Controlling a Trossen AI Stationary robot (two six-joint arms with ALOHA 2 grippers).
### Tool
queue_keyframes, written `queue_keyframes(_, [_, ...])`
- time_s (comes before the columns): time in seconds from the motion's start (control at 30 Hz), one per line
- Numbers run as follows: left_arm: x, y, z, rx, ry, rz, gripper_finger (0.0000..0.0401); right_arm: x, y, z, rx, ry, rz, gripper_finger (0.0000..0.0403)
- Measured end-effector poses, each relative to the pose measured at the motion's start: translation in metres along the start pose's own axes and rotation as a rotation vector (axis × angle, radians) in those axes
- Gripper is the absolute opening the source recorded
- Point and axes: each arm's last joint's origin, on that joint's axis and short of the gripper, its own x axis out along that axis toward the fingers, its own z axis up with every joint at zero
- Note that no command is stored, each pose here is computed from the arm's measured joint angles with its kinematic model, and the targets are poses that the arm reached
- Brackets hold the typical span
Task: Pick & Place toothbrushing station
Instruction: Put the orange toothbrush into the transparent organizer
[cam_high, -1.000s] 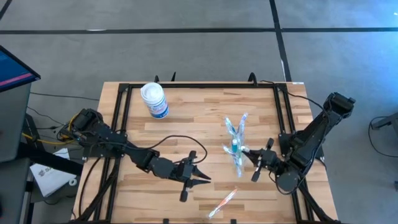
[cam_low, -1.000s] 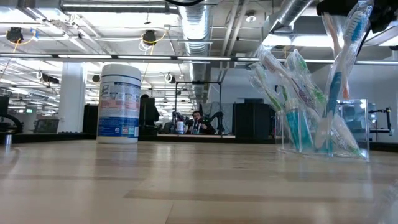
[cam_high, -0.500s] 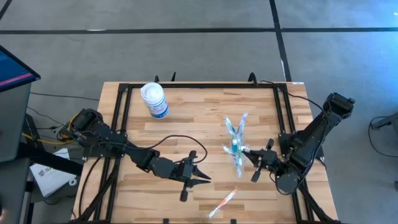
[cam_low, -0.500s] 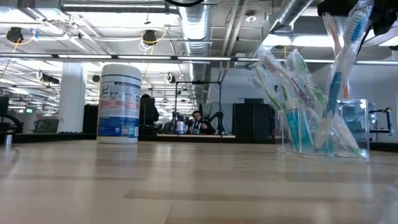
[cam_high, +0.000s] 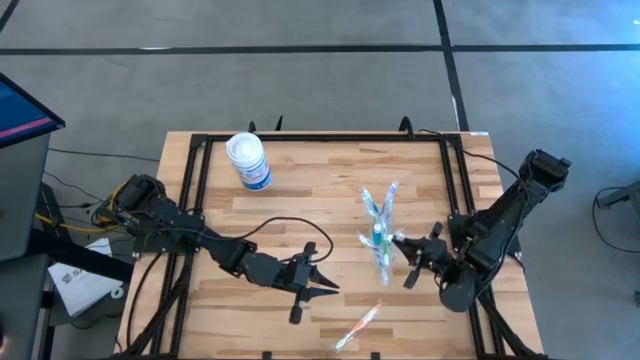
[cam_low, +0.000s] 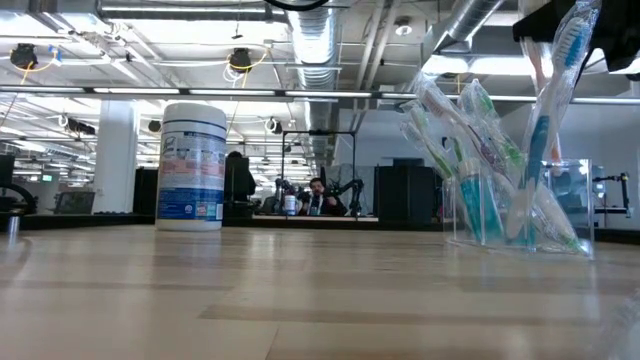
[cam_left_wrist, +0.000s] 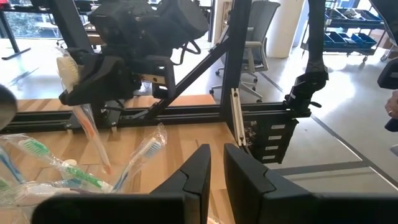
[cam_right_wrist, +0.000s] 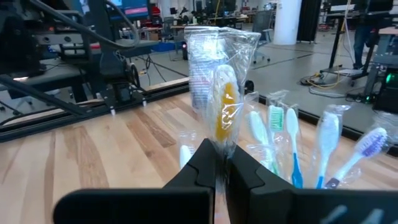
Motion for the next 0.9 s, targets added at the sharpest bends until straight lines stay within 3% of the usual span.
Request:
queue_keyframes(0.57, [0.0, 0.0, 0.0, 0.001, 0.0, 0.004, 0.0039, 0.008, -0.012, -0.007, 0.041, 0.002, -0.063, 0.0])
queue_keyframes(0.9, [0.0, 0.0, 0.0, 0.002, 0.0, 0.003, 0.0039, 0.013, -0.006, -0.033, 0.025, -0.014, -0.097, 0.0])
